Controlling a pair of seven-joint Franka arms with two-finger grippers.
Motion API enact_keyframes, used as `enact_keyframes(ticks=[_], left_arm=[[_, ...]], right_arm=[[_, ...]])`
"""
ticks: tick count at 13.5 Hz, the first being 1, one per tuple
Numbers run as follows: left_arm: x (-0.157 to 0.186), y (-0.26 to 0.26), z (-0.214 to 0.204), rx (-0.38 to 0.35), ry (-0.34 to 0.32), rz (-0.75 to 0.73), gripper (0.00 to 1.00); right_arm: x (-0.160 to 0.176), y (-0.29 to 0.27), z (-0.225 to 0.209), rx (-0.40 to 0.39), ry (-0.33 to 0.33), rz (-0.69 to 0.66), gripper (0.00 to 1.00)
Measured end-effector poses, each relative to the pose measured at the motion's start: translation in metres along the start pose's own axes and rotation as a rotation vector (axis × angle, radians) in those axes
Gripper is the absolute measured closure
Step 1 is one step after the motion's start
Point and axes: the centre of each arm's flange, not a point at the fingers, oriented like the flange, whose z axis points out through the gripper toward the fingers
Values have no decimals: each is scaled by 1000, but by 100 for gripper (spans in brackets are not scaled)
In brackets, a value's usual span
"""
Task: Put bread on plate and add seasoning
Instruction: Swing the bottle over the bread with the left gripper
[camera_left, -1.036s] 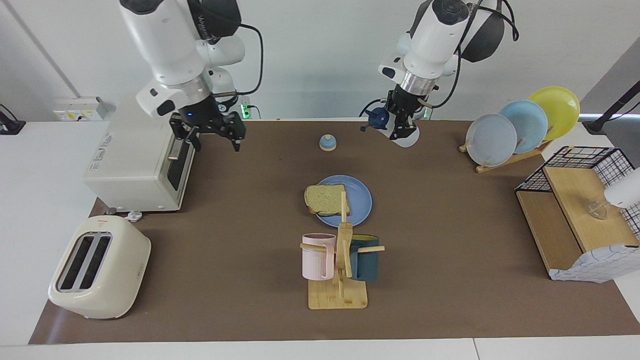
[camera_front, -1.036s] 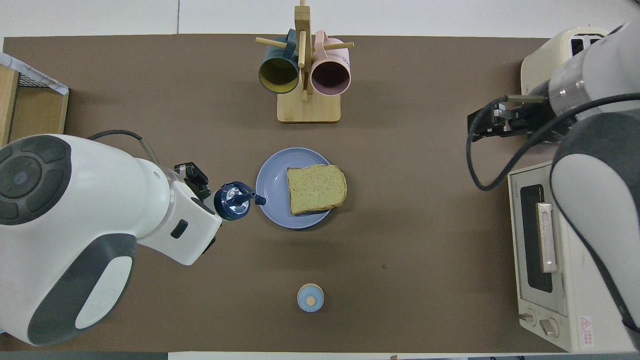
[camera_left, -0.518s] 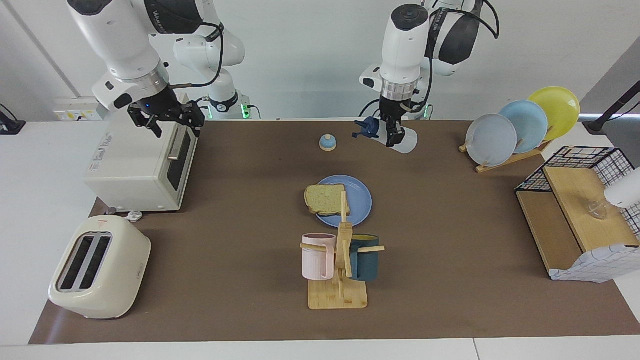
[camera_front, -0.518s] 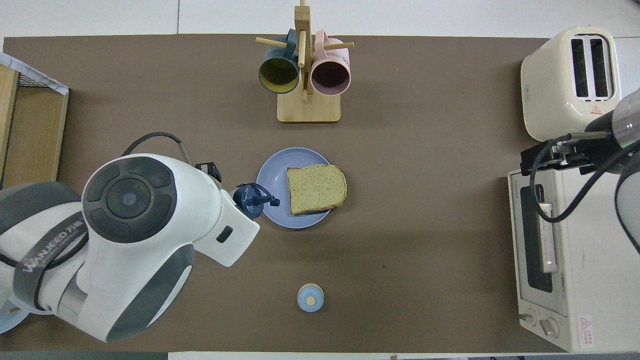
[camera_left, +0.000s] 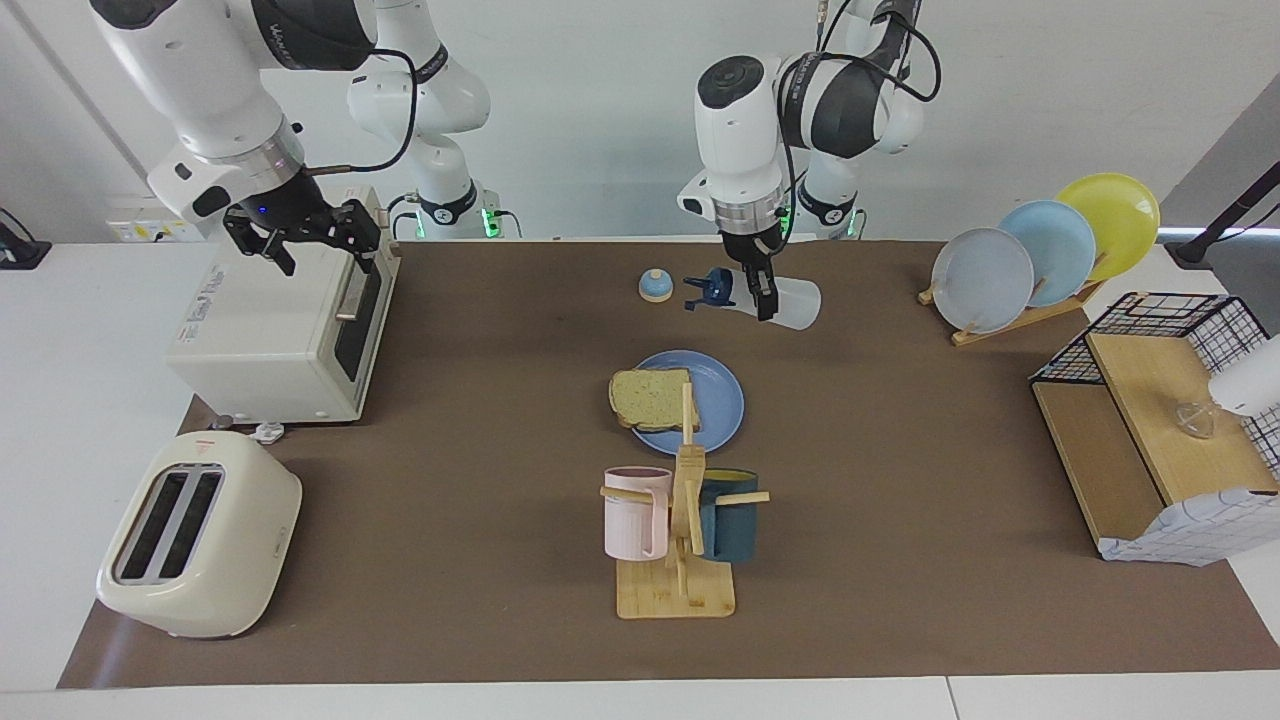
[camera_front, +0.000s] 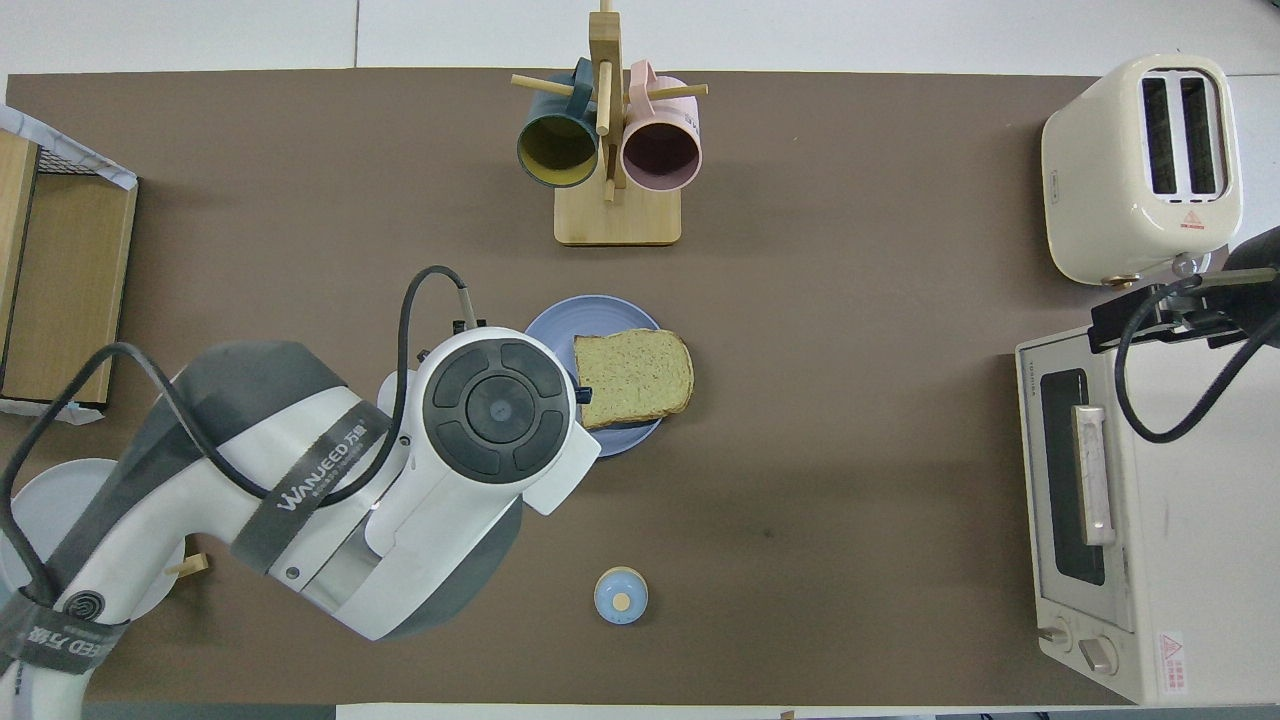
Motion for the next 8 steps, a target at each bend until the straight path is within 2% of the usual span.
enact_keyframes(ticks=[8], left_arm=[[28,-10,34,69,-240,62,59]], right_arm=[[-1,16,0,-13,-1,22,0]])
